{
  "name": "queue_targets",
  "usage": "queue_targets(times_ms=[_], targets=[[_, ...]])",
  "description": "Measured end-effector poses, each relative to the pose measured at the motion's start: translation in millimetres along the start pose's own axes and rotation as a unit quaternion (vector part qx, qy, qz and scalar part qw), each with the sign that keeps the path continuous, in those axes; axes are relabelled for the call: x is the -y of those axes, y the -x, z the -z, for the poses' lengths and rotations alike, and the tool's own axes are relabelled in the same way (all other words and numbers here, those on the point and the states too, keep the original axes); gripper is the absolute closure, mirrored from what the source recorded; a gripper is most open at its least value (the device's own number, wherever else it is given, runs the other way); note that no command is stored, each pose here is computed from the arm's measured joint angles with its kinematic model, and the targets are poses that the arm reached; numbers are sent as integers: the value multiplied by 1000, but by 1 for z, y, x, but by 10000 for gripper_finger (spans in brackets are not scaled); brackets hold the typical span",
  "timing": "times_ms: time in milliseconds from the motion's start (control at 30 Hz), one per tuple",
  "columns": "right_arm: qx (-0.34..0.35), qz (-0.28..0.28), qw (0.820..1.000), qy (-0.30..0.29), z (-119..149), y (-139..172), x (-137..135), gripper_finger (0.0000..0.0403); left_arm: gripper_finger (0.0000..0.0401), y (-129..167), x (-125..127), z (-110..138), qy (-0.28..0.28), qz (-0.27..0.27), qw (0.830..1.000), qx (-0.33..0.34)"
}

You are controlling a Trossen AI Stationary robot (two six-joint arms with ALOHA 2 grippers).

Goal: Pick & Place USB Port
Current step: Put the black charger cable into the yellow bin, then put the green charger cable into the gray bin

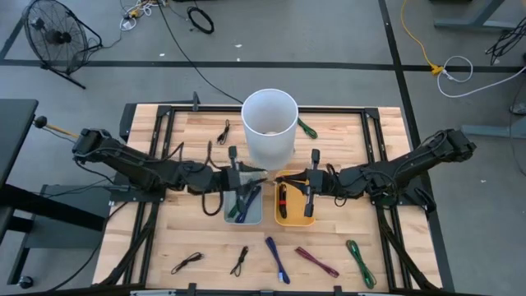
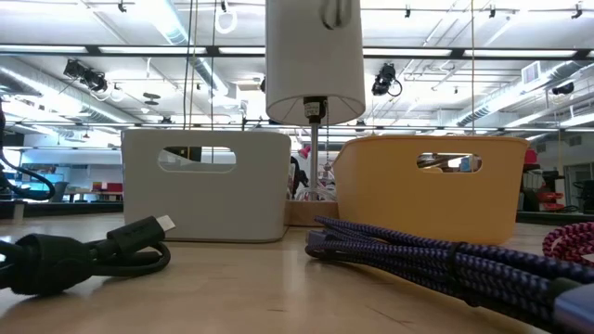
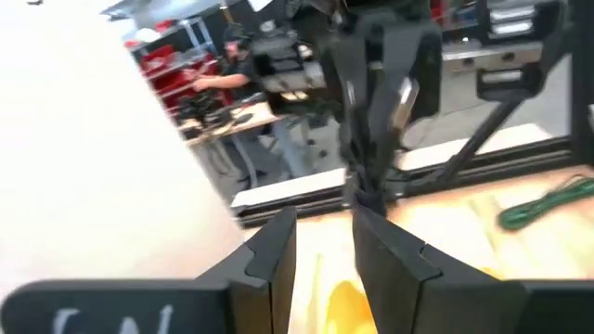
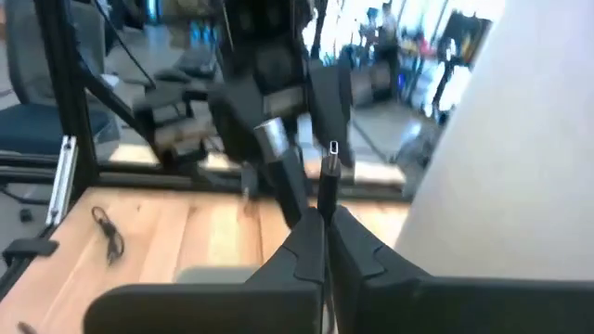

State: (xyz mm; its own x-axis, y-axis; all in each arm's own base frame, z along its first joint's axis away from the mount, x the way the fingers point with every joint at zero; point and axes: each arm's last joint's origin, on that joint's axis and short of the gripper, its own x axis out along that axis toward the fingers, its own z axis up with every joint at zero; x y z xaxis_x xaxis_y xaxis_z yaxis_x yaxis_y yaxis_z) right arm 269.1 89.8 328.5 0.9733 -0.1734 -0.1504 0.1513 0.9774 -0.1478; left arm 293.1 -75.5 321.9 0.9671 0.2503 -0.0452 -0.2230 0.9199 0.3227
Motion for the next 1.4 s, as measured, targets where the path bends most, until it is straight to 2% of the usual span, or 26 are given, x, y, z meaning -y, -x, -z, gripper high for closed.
queue_targets(times_ms=[133,333,567,700,867,1100,1300,1400], targets=[[-70,20,995,-63,14,3,2,402,286,16,-1,-7,-10,-24,1000,-15],[-175,43,971,-158,47,4,-3,403,286,32,-2,-11,-20,-35,999,-34],[-232,36,941,-244,106,10,-16,403,286,40,0,-11,-33,-72,995,-55],[-243,46,929,-275,128,14,-15,403,286,41,1,-11,-37,-84,994,-61],[-252,50,924,-283,139,16,-14,385,286,41,1,-10,-39,-84,994,-63],[-263,67,924,-271,151,18,-9,320,286,42,1,-8,-48,-82,993,-72],[-247,68,935,-244,148,13,-3,263,286,42,1,-8,-49,-81,993,-73],[-248,67,940,-224,148,11,0,248,286,41,1,-8,-49,-81,993,-74]])
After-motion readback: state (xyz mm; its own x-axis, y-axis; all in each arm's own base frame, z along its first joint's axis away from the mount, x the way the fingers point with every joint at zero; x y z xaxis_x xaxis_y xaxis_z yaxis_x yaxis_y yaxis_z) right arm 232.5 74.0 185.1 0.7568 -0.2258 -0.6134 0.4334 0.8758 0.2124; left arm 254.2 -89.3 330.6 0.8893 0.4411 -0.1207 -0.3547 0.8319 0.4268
